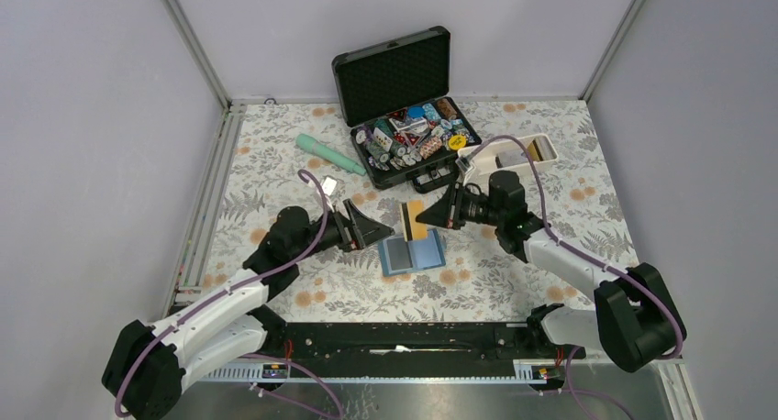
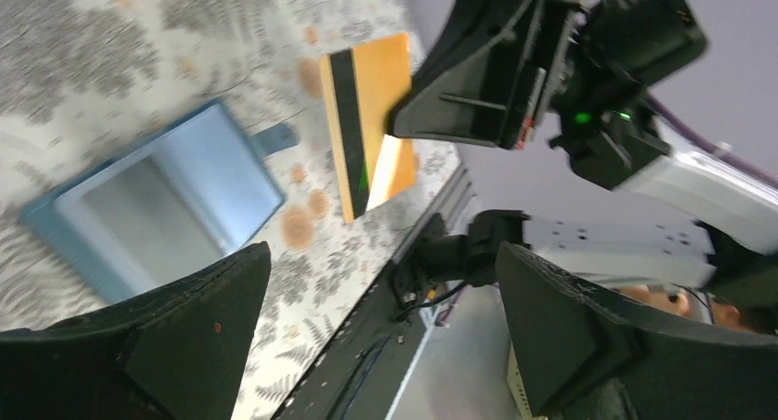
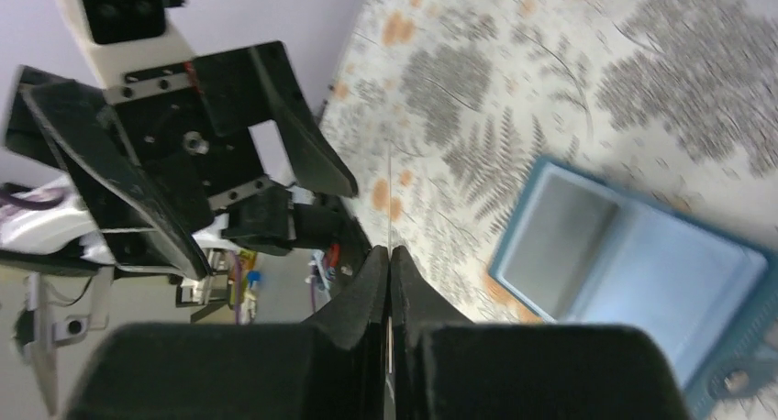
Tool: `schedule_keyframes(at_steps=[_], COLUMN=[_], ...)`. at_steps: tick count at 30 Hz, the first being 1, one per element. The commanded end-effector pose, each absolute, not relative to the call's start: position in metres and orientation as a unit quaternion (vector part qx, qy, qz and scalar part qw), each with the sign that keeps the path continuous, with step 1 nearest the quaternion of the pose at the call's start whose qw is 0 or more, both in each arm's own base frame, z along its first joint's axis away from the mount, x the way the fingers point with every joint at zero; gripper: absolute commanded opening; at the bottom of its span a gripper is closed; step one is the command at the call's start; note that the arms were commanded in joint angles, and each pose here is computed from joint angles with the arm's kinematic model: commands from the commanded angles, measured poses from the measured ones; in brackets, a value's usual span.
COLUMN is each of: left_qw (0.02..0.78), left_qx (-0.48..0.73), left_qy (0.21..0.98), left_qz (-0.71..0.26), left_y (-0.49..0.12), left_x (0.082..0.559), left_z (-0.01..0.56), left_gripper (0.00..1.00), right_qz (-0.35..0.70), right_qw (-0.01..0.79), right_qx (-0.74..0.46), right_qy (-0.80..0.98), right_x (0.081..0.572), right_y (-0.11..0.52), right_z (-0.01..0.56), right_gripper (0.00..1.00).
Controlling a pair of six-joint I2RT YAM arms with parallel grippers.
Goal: Put the credit cards into the card holder
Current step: Insert the credit card into the card holder.
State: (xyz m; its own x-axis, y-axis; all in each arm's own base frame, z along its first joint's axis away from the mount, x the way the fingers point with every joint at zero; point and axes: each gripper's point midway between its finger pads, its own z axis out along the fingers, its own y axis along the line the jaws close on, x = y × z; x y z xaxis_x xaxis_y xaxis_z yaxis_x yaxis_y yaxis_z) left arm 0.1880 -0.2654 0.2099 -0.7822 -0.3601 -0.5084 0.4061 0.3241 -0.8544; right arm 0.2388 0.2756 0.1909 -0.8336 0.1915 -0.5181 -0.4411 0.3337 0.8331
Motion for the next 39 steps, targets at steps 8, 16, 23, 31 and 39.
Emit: schedule_keyframes(at_steps=[8, 16, 23, 31, 39], left_qw=[0.285, 0.265, 0.258, 0.257, 0.251], left_qx=[-0.077, -0.088, -0.09, -0.09, -0.089], left_qy=[0.826, 0.847, 0.856, 0.858, 0.864], left_qz=[-0.481, -0.453, -0.439, -0.435, -0.426], left_y=[-0.249, -0.254, -0.255, -0.256, -0.256], left_x=[0.196, 0.2, 0.201, 0.204, 0.204], left_z=[0.116, 0.093, 0.081, 0.077, 0.069], left_gripper=[0.99, 0.91, 0.84, 0.79, 0.73], right_qz=[0.492, 0.475, 0.449, 0.444, 0.453], right_qw=[0.258, 0.253, 0.264, 0.258, 0.264], right_qx=[-0.051, -0.037, -0.037, -0.042, -0.034], right_qy=[0.83, 0.842, 0.853, 0.857, 0.851], right_x=[0.223, 0.229, 0.238, 0.239, 0.241], right_y=[0.266, 0.266, 0.262, 0.263, 0.264], right_z=[0.095, 0.068, 0.056, 0.05, 0.06], right_gripper=[0.0, 0.0, 0.0, 0.0, 0.0])
